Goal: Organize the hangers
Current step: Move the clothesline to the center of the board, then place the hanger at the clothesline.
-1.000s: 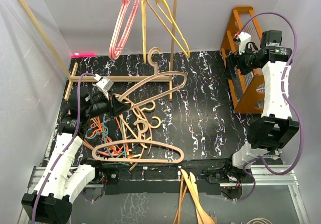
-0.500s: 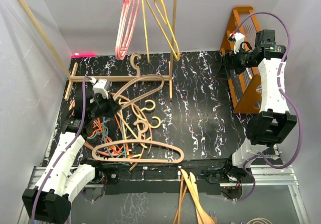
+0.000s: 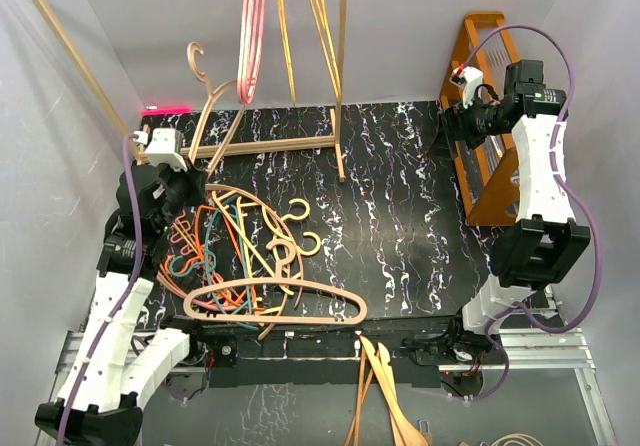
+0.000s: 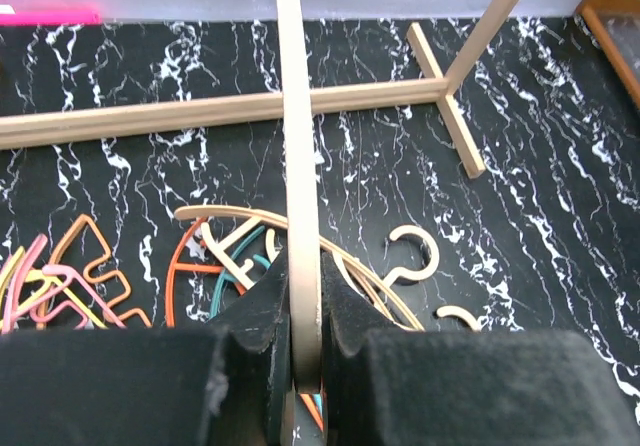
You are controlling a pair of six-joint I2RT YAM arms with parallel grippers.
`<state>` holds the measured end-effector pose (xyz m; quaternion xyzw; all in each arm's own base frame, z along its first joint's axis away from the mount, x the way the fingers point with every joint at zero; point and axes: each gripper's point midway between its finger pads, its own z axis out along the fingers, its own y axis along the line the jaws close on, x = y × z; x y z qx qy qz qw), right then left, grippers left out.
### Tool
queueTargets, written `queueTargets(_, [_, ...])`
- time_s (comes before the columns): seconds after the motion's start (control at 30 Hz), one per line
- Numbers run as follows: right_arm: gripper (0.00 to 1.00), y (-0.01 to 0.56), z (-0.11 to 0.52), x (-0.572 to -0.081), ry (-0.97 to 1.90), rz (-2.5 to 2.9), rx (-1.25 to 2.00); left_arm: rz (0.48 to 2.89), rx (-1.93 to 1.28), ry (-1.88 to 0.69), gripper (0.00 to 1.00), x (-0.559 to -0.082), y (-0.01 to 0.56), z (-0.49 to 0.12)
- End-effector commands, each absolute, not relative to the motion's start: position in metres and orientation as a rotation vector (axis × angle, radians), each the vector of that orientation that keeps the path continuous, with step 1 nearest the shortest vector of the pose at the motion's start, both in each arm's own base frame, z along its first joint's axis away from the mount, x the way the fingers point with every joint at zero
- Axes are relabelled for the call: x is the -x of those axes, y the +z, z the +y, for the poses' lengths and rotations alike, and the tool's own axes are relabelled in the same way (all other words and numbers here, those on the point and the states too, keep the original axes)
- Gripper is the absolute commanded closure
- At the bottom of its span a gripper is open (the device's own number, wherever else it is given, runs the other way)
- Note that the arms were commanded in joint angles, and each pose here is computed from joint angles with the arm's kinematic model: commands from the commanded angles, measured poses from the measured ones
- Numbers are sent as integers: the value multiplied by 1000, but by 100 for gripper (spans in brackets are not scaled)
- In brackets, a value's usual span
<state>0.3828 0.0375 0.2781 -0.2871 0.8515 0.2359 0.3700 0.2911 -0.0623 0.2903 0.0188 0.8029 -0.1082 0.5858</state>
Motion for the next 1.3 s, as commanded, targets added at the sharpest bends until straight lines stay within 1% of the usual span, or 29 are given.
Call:
queueTargets(0.0, [1,282,43,-387,631,2147,762,1835,-37,-201,100,-284,312,-53])
queueTargets(0.1, [1,281,44,-387,639,2148,763,1812,-45,-173,100,-283,322,-49])
queueTargets(0.37, [1,275,45,-385,657,2159,761,1743,-69,-94,100,-278,374,-38])
queueTargets(0.53, [1,273,49,-385,681,2161,759,1728,-98,-56,100,-278,396,-36])
queueTargets(0.63, [1,272,52,-385,695,2160,762,1729,-134,-85,100,-282,405,-43])
queueTargets(0.87, [1,266,55,-386,710,2171,761,1628,-189,-200,100,-296,444,-67])
queueTargets(1.1, [1,266,55,-386,710,2176,755,1554,-183,-189,100,-318,481,-69])
queueTargets(1.27, [1,264,56,-385,720,2181,749,1527,-174,-171,100,-323,494,-67])
